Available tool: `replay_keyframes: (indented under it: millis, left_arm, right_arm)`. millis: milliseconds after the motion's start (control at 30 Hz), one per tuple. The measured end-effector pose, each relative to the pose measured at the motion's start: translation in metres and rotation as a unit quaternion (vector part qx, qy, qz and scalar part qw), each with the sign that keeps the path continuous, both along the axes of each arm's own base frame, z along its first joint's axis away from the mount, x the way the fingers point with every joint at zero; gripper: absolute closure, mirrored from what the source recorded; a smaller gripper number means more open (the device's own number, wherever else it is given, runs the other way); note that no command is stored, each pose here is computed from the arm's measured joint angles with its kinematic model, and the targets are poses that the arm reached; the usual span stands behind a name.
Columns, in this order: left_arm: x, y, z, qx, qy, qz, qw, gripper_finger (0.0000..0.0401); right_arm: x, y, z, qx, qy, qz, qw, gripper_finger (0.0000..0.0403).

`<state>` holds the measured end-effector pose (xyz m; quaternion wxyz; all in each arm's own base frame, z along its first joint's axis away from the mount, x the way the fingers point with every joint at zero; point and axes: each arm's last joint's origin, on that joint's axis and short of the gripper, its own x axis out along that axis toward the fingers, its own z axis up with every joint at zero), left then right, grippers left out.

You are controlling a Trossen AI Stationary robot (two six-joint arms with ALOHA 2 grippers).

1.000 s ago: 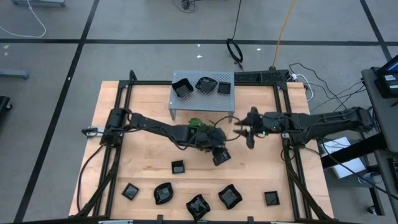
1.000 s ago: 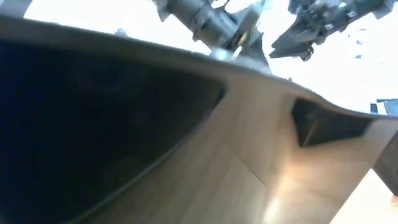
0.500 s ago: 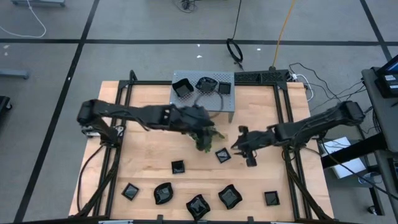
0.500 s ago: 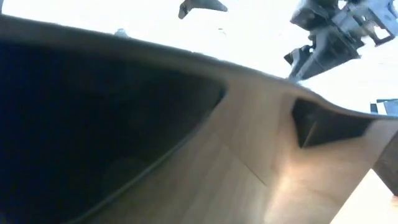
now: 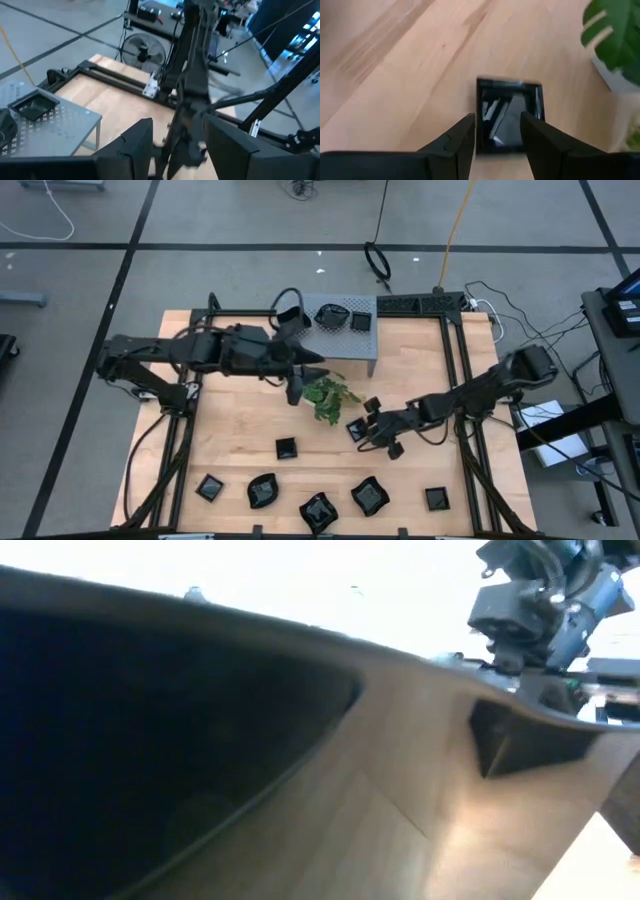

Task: Pick & Place Mini shaped plates
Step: Stack the square plate on top of the stacked square plates on the shelf

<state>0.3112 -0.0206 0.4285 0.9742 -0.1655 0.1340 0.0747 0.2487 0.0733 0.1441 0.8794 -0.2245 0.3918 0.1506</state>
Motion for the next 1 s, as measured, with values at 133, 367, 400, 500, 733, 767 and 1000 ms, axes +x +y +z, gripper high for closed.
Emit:
replay_keyframes:
  millis: [133,367,400,500,733,767,1000]
  left_arm:
    - [-0.005,0.000,0.005,0.000,-0.011,0.001,1.000,0.0224]
    - [-0.007,-0.001,0.003,0.001,0.005,0.000,1.000,0.0224]
    - [-0.007,-0.001,0.001,0.002,0.012,0.000,1.000,0.0224]
    - [-0.008,-0.001,-0.001,0.003,0.023,0.000,1.000,0.0224]
    - [-0.008,-0.002,-0.002,0.003,0.028,-0.003,1.000,0.0224]
    - [-0.008,-0.002,-0.002,0.003,0.028,-0.002,1.000,0.0224]
    - [-0.008,-0.002,-0.002,0.006,0.029,-0.003,1.000,0.0224]
  right_arm:
    - [0.009,0.003,-0.012,0.015,-0.008,-0.015,1.000,0.0259]
    - [0.015,0.006,-0.025,0.021,-0.006,-0.019,1.000,0.0260]
    - [0.015,0.006,-0.027,0.023,-0.004,-0.022,0.999,0.0261]
    - [0.016,0.006,-0.030,0.025,0.000,-0.027,0.999,0.0272]
    - [0.017,0.007,-0.033,0.026,0.005,-0.028,0.999,0.0335]
    - [0.016,0.007,-0.033,0.027,0.006,-0.030,0.999,0.0349]
    - [0.014,0.005,-0.026,0.036,0.003,-0.044,0.998,0.0396]
